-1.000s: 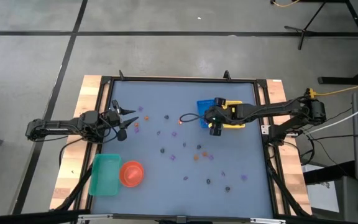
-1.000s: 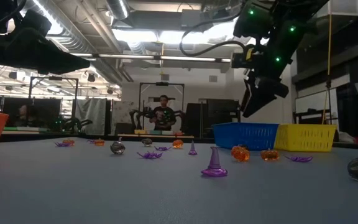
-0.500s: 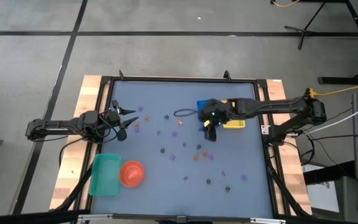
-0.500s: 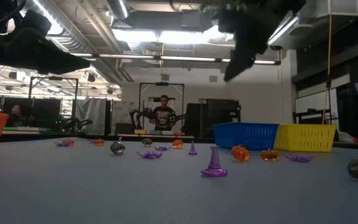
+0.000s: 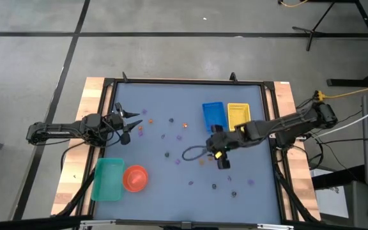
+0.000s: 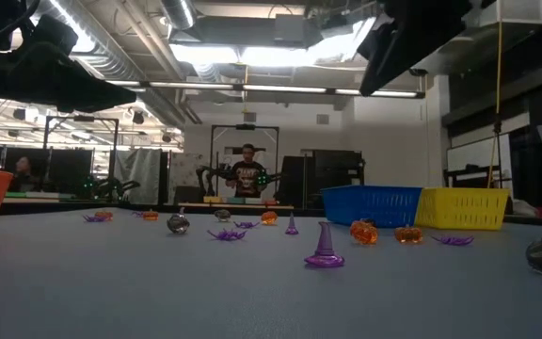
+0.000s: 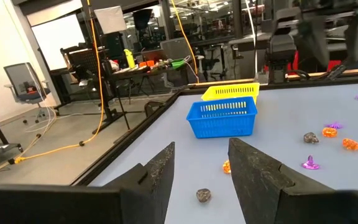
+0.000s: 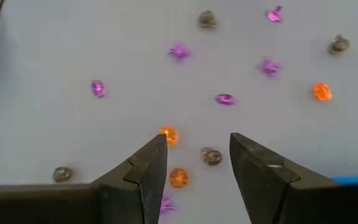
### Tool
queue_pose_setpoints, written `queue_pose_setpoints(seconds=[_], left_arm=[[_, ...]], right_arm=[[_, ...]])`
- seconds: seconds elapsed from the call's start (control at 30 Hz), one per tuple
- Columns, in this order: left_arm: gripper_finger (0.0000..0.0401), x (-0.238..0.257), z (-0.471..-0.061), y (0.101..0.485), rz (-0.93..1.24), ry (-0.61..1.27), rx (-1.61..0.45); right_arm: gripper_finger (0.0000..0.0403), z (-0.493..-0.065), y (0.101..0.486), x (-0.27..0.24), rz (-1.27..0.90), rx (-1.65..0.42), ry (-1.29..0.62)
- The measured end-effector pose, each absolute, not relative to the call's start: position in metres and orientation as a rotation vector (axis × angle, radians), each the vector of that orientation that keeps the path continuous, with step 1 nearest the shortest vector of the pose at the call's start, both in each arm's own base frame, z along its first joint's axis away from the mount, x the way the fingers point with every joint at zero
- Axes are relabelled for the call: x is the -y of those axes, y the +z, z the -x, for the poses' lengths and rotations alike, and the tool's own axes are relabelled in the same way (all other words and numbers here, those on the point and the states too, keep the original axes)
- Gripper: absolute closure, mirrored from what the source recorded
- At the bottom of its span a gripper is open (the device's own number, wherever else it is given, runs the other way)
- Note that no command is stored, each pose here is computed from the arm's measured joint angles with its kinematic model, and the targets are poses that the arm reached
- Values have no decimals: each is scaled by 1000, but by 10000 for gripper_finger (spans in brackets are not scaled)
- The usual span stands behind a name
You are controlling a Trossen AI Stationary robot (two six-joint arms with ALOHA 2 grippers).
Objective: Sort Halloween decoration
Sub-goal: Put the orange pumpkin toy into the yellow box
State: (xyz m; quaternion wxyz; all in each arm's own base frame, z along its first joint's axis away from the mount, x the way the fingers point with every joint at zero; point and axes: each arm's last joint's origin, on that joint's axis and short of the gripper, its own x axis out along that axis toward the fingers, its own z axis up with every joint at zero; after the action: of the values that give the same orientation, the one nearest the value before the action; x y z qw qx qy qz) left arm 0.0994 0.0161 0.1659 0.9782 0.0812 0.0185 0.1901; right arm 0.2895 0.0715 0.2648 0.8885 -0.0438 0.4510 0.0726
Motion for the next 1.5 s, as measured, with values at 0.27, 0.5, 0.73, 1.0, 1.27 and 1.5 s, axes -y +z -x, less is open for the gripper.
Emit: queue_pose_setpoints(seconds=[0.27,0.5,0.73,1.0,1.27,1.5], left_arm=[[264,-16,-99,166,-164,383,-37],[264,-16,-99,166,-164,383,-37],[264,-16,-99,166,-164,383,-37],[264,-16,-99,166,-164,383,-37],[264,-16,-99,166,-164,383,-38],[264,-16,-99,166,-164,383,-38]], right_arm=[[233,-287,257,-81,81,-927,154],[233,-276,227,-78,71,-1012,131],[233,-274,201,-77,24,-931,112],[233,-267,181,-73,28,-898,63],[233,-272,161,-75,-28,-926,30],[233,-277,131,-77,-8,-1034,23]])
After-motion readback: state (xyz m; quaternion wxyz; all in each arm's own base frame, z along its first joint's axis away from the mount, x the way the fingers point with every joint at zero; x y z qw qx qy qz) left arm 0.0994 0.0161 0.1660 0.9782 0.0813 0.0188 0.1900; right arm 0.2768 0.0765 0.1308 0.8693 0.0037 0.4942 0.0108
